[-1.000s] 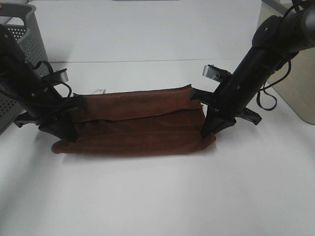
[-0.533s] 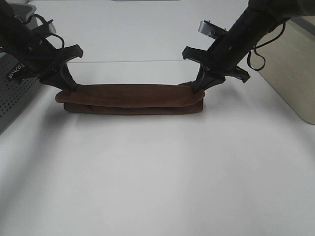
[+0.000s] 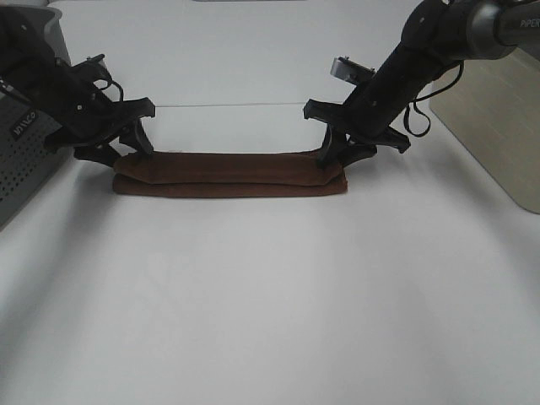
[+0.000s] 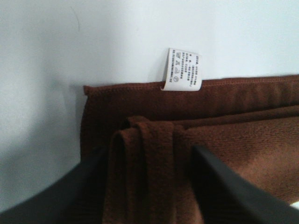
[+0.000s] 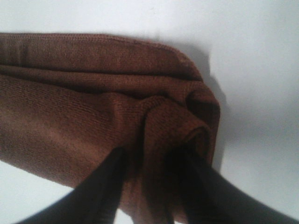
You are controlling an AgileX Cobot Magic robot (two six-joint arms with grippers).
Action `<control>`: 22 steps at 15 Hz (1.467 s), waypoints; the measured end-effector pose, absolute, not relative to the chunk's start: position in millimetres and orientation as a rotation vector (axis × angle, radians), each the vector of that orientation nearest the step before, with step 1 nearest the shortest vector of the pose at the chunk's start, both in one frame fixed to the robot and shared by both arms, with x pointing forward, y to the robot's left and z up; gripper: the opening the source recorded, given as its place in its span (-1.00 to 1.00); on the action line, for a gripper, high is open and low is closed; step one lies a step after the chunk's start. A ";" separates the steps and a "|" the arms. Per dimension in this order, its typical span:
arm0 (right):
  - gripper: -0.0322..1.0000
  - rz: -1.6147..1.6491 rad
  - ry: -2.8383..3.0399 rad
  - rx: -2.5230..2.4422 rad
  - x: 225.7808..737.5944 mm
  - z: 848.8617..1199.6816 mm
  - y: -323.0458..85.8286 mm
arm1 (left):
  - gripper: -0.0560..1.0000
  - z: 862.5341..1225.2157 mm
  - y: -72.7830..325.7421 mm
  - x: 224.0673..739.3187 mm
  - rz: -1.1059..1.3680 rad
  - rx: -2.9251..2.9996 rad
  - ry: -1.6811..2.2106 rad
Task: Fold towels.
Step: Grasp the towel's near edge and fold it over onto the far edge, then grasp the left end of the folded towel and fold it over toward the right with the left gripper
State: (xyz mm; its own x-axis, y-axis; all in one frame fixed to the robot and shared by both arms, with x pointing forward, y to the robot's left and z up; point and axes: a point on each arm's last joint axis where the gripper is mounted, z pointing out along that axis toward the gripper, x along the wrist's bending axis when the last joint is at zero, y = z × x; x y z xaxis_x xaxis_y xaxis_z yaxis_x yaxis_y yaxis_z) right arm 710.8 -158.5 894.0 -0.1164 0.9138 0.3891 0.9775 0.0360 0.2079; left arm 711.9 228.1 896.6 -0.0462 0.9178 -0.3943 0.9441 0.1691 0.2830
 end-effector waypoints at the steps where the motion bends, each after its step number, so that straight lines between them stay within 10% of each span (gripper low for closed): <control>1: 0.09 -0.648 -2.150 -1.982 711.7 895.3 -158.3 | 0.55 896.2 228.2 712.2 -0.062 1.771 1.952; 3: 0.60 -0.646 -2.166 -1.979 711.8 898.1 -158.9 | 0.74 896.2 228.4 712.4 -0.051 1.787 1.936; 10: 0.68 -0.645 -2.184 -1.974 711.7 902.8 -159.6 | 0.64 876.4 227.4 712.9 -0.087 1.797 1.960; 16: 0.68 -0.648 -2.186 -1.976 711.9 902.8 -159.7 | -0.76 869.6 224.3 713.6 -0.101 1.773 1.972; 22: 0.68 -0.738 -2.212 -1.974 710.4 936.7 -160.0 | -0.76 925.7 232.1 717.3 0.014 1.901 1.916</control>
